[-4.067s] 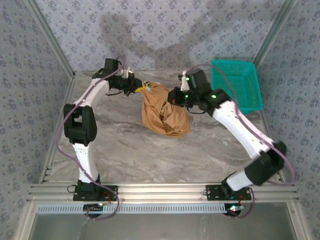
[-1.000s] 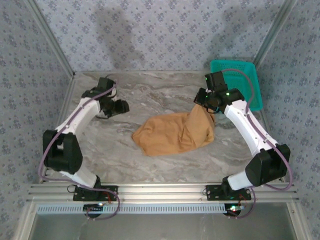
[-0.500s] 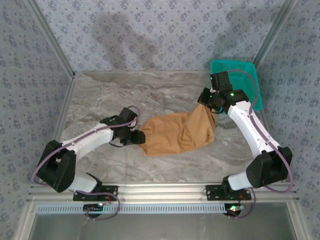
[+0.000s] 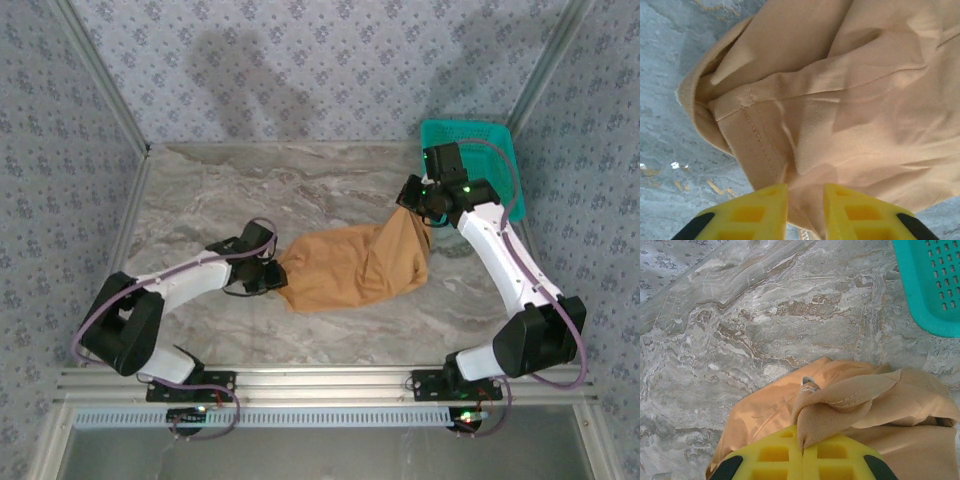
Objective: Fold the inside-out t-shirt
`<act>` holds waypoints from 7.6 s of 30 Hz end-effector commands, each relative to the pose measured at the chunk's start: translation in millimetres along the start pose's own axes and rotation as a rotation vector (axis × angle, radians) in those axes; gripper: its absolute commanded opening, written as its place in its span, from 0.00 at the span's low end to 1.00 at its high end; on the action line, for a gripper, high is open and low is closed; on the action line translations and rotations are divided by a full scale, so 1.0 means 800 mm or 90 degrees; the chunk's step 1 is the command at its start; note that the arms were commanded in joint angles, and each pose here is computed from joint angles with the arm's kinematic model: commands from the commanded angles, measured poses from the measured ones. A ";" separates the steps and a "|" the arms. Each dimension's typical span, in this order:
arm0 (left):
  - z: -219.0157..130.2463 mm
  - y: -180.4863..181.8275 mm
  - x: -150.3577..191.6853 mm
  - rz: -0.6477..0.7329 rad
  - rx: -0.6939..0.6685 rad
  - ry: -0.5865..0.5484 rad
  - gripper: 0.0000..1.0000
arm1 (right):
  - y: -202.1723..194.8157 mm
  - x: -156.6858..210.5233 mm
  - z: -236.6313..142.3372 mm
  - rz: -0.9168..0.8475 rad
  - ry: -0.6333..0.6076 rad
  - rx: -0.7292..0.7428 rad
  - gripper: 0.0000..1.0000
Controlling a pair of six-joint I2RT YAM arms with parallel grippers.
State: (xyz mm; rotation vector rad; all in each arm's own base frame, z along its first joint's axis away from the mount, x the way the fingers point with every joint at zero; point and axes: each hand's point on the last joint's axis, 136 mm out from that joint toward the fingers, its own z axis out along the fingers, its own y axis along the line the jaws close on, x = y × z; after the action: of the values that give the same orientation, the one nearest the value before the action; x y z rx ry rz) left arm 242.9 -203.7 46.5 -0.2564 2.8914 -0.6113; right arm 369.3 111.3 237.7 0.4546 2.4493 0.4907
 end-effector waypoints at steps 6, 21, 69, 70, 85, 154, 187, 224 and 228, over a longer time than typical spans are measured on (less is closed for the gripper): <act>-0.016 -0.004 -0.012 0.007 -0.023 -0.021 0.44 | -0.005 -0.002 -0.018 0.000 -0.008 -0.015 0.00; 0.006 0.006 -0.005 -0.043 -0.016 -0.024 0.41 | -0.003 -0.009 -0.011 0.002 -0.016 -0.022 0.00; -0.414 -0.037 -0.309 0.030 0.169 -0.462 0.00 | 0.067 -0.063 -0.180 0.012 -0.217 -0.148 0.00; -0.375 -0.027 -0.326 0.022 0.155 -0.425 0.00 | 0.060 -0.061 -0.150 0.019 -0.197 -0.125 0.00; -0.167 0.083 -0.269 -0.064 -0.130 -0.209 0.54 | -0.018 0.033 0.063 -0.038 0.089 0.060 0.57; -0.148 -0.068 -0.124 0.279 -0.012 -0.248 0.47 | -0.071 0.164 0.065 -0.155 0.212 0.122 0.50; 0.033 -0.299 0.015 0.652 0.305 0.051 0.62 | -0.105 0.240 0.062 0.004 0.125 -0.105 0.00; -0.074 -0.371 -0.078 0.358 0.572 0.056 0.00 | -0.179 0.280 0.081 0.068 0.159 0.052 0.00; -0.061 -0.363 -0.071 0.331 0.589 0.076 0.00 | -0.154 0.250 0.055 0.021 0.135 0.037 0.12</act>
State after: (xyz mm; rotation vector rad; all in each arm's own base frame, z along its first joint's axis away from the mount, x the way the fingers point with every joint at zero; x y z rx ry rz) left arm 325.5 -428.1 181.0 0.6230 2.4210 -1.5832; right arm 223.8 108.1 37.5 0.5265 2.6371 0.5968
